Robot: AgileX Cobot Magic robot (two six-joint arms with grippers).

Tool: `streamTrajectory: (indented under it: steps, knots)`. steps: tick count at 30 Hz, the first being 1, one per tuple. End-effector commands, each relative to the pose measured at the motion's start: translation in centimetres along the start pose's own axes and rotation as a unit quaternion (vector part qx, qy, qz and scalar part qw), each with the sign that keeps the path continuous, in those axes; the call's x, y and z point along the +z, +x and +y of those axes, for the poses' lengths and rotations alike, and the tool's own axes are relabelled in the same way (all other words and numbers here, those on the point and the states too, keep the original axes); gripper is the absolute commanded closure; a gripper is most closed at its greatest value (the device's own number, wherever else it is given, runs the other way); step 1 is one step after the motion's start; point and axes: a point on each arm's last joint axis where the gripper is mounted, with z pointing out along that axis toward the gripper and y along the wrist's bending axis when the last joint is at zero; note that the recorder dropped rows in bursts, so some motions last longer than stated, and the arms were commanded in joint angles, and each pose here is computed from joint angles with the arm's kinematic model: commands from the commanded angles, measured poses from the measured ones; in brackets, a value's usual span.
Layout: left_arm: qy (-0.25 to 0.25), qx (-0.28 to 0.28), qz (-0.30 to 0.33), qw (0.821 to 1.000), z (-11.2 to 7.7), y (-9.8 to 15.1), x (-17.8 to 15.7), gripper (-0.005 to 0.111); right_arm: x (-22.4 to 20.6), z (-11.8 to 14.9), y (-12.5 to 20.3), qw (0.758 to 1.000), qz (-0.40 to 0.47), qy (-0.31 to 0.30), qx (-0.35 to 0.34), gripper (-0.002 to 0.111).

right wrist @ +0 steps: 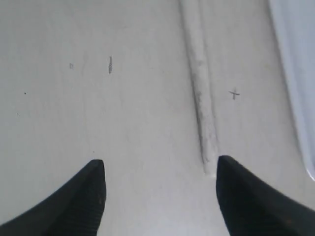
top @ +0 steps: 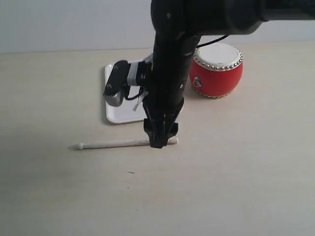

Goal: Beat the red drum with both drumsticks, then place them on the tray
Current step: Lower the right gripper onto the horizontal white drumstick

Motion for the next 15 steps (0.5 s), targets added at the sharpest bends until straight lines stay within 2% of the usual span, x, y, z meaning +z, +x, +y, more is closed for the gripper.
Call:
streamTrajectory:
  steps: [1, 6, 11, 15]
  knots:
    - [0.008, 0.001, 0.006, 1.000, -0.5, 0.4, -0.6, 0.107, 3.3, -0.1, -0.8, 0.999, 0.018, -0.027, -0.024, 0.046]
    - [0.011, 0.002, 0.012, 1.000, -0.5, 0.5, -0.6, 0.107, 4.2, -0.8, -1.7, 0.999, 0.020, -0.032, -0.029, 0.052]
    - [0.009, 0.003, 0.013, 1.000, -0.5, 0.6, -0.6, 0.107, 2.7, -1.7, -2.8, 0.999, -0.005, -0.007, -0.034, 0.052]
    - [0.008, 0.003, 0.012, 1.000, -0.5, 0.5, -0.6, 0.107, 3.4, -2.1, -3.3, 0.999, -0.007, -0.011, -0.039, 0.052]
